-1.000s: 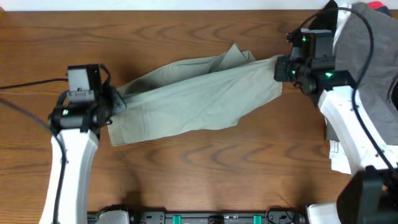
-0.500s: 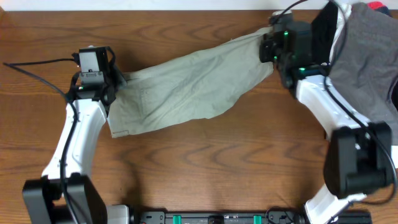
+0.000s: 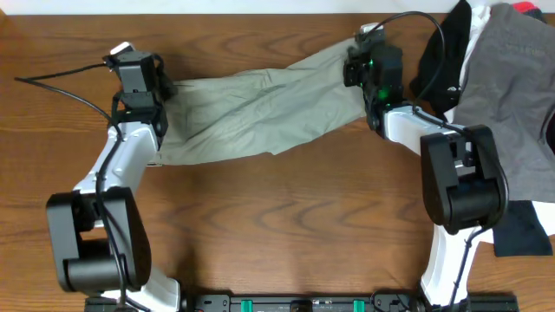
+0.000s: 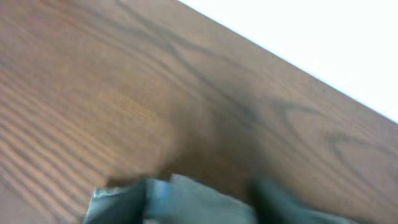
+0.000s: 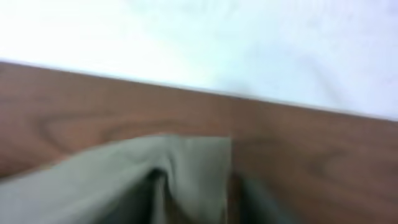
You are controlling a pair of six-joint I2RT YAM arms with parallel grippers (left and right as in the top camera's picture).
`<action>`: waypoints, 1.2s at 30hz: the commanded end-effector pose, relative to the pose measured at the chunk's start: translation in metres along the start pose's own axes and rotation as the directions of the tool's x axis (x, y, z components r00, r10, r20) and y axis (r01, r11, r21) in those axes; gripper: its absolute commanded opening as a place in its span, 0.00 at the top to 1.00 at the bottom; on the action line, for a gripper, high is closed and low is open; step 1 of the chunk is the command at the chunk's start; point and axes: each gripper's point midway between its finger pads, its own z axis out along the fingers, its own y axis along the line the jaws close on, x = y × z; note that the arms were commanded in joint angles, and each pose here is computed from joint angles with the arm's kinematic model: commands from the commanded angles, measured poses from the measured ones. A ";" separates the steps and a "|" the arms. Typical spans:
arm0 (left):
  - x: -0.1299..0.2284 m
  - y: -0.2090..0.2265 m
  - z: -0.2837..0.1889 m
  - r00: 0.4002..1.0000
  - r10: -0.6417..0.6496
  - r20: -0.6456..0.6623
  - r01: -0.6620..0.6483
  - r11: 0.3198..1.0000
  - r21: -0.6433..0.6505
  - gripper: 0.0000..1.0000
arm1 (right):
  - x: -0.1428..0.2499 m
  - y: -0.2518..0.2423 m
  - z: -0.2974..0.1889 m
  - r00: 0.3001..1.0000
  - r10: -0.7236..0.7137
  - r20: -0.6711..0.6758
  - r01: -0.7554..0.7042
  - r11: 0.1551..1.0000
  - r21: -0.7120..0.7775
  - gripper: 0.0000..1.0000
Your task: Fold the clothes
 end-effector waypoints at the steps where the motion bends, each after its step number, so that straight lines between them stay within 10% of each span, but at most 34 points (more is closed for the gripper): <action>1: -0.006 0.007 0.005 0.999 -0.015 0.030 0.015 0.999 -0.032 0.02 | -0.008 -0.003 0.004 0.999 -0.004 0.047 0.003 1.000 0.031 0.01; 14: 0.008 0.007 -0.048 0.985 0.114 -0.132 -0.111 0.993 0.026 0.02 | -0.046 0.049 -0.022 0.988 0.010 -0.154 -0.047 0.969 -0.241 0.01; 29: 0.070 0.039 -0.061 0.885 0.240 -0.398 -0.269 0.963 -0.018 0.02 | 0.020 -0.010 -0.062 0.841 0.087 -0.534 -0.237 0.946 -0.220 0.02; 36: 0.073 0.037 -0.057 0.883 0.232 -0.409 -0.249 0.968 0.012 0.02 | 0.021 0.011 -0.069 0.843 0.027 -0.537 -0.245 0.908 -0.340 0.28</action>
